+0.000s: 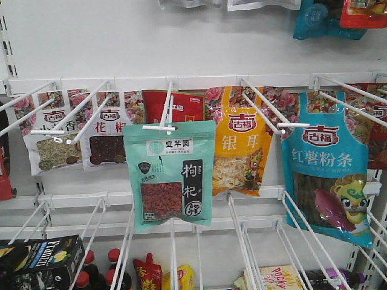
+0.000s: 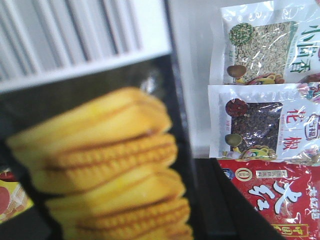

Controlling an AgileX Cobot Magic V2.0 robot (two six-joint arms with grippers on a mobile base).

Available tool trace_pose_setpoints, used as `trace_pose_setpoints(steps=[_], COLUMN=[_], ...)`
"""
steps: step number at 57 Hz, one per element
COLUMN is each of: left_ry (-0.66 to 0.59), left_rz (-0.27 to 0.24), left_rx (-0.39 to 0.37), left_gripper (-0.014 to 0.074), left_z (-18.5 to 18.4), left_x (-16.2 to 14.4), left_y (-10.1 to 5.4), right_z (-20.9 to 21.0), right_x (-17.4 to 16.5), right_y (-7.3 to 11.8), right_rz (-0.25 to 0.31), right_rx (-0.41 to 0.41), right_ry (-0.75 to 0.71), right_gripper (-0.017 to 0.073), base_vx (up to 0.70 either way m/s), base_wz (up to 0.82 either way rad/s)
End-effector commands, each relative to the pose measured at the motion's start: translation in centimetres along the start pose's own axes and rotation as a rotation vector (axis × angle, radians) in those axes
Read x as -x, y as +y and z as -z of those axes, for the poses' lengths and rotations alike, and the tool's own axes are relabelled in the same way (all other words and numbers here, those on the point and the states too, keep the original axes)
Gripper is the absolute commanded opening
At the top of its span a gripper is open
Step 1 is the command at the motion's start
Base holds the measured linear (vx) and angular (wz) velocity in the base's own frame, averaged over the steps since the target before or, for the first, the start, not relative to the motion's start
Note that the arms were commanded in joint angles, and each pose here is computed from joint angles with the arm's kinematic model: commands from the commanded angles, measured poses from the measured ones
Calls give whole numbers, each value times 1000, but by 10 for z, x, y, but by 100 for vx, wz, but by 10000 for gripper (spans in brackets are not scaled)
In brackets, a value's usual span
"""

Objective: Pick snacks and fruit into basket

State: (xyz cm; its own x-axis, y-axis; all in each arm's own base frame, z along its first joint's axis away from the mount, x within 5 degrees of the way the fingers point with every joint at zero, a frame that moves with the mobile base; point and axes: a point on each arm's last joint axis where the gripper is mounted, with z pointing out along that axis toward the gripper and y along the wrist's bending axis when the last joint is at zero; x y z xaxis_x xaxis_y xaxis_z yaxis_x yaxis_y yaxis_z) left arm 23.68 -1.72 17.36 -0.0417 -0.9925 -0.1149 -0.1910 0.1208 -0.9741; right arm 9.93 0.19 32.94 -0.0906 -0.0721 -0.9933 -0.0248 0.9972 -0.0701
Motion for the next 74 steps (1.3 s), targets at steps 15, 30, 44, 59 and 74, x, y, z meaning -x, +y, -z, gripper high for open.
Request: trace_pose_setpoints(steps=[15,30,44,59,74], left_ry=[-30,-27,73,20,-11], left_rz=[22,47,-160,-424,-977], left_rx=[-307,-406,-387,-334,-163], left_gripper=[1,2,2,2,2], left_z=[15,62,89,117,150], left_x=[3,7,-1,6,19], left_y=[-31,-37,-50,-74,-130], right_z=[0,0,0,0,0], right_x=[17,17,16,16,13], right_y=[-1,-1,-1,-1,0], right_rz=[20,20,21,19,-29], right_rx=[-10,-10,-10,-10,2], right_ry=[-98,-98,-95,-95,-64], right_gripper=[263,263,262,262,265], base_vx=[0,0,0,0,0], base_wz=[0,0,0,0,0])
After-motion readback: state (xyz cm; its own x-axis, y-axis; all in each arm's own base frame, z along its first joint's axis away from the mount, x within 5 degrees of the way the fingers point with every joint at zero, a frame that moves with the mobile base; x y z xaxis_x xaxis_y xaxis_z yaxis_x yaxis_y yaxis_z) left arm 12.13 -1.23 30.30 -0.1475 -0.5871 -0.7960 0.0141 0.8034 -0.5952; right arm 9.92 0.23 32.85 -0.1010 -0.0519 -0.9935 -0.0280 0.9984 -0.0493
